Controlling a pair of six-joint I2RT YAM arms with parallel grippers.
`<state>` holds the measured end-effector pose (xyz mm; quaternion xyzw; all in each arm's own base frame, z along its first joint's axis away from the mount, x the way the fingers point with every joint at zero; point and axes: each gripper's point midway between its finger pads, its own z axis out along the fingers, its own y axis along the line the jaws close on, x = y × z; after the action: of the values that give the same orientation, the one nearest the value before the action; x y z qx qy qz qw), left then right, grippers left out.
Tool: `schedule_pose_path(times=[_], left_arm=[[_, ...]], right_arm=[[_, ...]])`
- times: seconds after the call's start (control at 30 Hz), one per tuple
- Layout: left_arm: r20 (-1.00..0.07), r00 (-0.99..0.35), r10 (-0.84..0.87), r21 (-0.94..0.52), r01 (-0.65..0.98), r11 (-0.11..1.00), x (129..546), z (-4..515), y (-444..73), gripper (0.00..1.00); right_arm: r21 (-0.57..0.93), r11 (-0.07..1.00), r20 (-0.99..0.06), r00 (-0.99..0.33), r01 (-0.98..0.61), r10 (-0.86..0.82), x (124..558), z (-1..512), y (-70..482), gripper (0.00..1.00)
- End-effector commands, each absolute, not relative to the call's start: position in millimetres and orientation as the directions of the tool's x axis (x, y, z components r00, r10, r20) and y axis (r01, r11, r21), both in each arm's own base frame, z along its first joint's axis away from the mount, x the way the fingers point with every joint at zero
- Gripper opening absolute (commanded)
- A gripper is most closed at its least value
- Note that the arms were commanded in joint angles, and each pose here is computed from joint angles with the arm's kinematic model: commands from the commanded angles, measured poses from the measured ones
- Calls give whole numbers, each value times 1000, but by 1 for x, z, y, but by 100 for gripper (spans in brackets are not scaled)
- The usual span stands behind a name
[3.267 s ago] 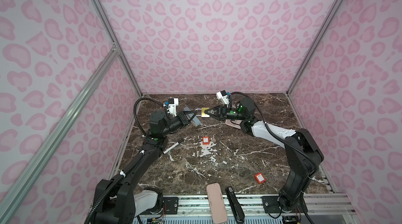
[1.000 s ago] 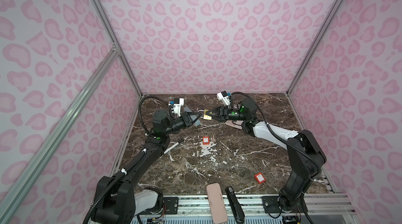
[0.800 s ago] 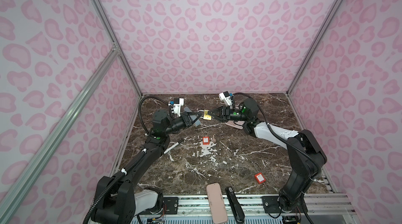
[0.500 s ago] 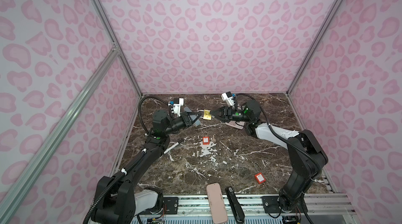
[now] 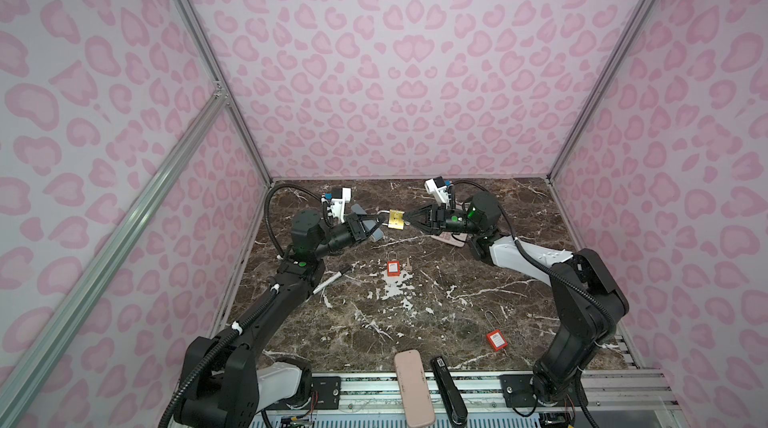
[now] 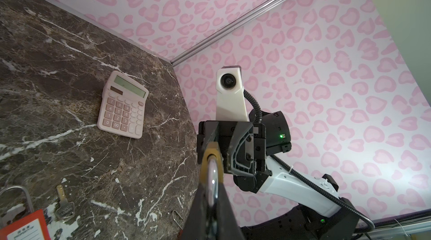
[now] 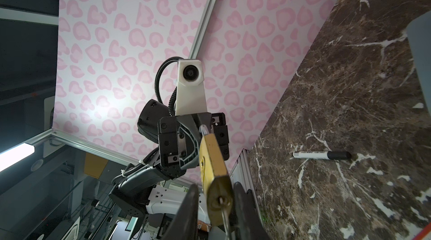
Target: Lock with the key
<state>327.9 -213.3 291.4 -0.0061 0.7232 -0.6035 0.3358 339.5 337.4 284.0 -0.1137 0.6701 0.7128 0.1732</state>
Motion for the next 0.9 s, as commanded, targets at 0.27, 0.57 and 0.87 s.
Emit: schedule_pose_path(times=[0.27,0.57,0.87], left_arm=[[-510,-747,-427,-860,436,264,327,301,-211,3],[-491,-745,-451,-871,412,268,330,296,-209,3],[-445,-744,-498,-895,355,268,333,277,-203,3]], right_arm=[[896,-60,-433,-896,-439,97,334,291,335,20],[896,-60,-433,-896,-439,99,334,291,335,15],[890,-99,-434,-894,-445,111,333,304,335,8]])
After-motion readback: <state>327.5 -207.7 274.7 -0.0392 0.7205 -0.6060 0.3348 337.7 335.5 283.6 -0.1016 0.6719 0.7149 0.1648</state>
